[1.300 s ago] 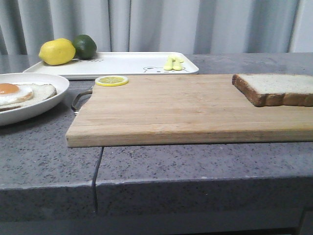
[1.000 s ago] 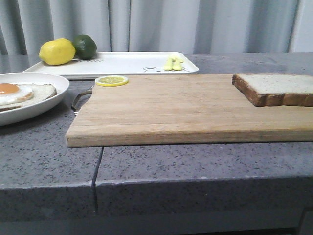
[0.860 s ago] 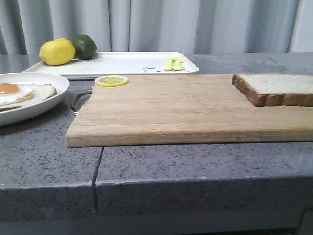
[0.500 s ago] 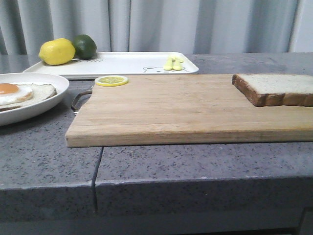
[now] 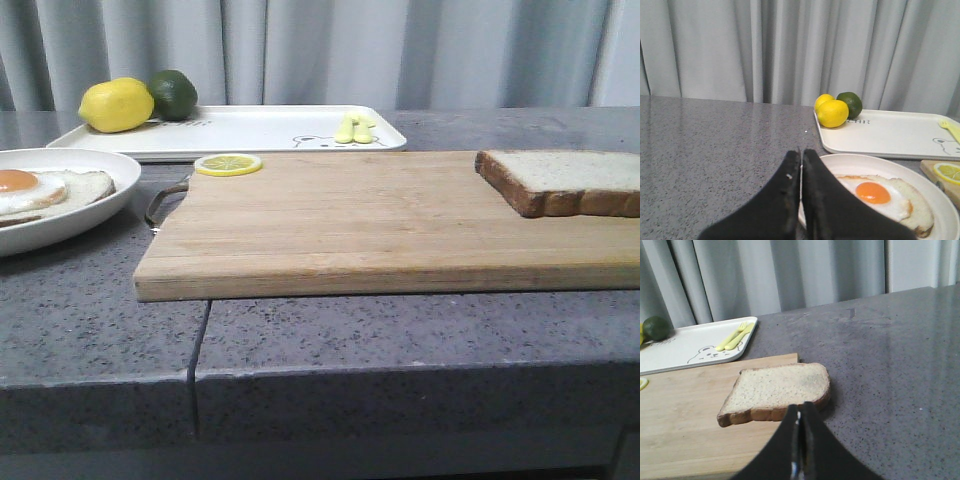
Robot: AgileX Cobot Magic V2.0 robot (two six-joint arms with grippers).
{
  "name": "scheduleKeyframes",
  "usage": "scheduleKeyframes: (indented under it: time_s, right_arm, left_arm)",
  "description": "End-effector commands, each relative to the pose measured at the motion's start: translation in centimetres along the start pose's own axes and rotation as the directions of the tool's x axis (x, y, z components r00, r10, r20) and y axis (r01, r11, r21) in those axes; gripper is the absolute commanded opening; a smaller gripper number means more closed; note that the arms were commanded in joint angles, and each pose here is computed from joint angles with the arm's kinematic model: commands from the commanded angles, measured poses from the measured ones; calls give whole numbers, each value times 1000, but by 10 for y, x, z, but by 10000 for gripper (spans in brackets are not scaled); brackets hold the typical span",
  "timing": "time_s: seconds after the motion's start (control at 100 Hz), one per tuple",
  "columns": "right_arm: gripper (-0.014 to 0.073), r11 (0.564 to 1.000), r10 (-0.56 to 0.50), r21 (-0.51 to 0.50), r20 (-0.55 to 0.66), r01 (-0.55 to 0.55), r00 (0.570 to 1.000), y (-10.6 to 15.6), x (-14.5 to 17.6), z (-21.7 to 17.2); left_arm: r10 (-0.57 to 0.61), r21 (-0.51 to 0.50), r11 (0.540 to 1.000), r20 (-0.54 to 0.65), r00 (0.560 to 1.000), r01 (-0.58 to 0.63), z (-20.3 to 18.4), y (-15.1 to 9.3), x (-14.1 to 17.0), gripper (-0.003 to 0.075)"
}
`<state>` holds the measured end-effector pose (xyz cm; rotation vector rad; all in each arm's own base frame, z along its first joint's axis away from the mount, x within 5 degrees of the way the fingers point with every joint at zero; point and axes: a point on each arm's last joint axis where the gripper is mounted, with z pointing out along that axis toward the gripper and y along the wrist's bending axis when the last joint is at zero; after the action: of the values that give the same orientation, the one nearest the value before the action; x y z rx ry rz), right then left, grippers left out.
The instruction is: Place bread and move sandwich to tray
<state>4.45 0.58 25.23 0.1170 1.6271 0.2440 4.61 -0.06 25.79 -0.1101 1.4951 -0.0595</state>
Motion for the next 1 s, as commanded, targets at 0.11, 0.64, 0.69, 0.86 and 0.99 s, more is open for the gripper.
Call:
scheduleKeyframes:
  time_s: [0.11, 0.64, 0.69, 0.86, 0.99]
  right_arm:
    - [-70, 1000, 7, 7, -66, -7, 998, 12, -46, 5]
    - [-70, 999, 21, 31, -245, -14, 969, 26, -109, 54]
    - [-70, 999, 24, 31, -235, -17, 972, 26, -110, 57]
    - [-70, 999, 24, 29, -208, -18, 978, 26, -112, 59]
    - [-69, 999, 24, 29, -208, -18, 978, 26, -112, 59]
  left_arm:
    - [-62, 52, 996, -105, 993, 67, 10, -11, -49, -20]
    - [-141, 151, 961, -446, 884, 230, 77, -36, -122, -20]
    - [-143, 146, 962, -459, 877, 233, 83, -35, -122, -20]
    - [-173, 133, 954, -492, 853, 270, 97, -35, -117, -20]
    - [-186, 123, 949, -520, 833, 289, 104, -35, -113, -19]
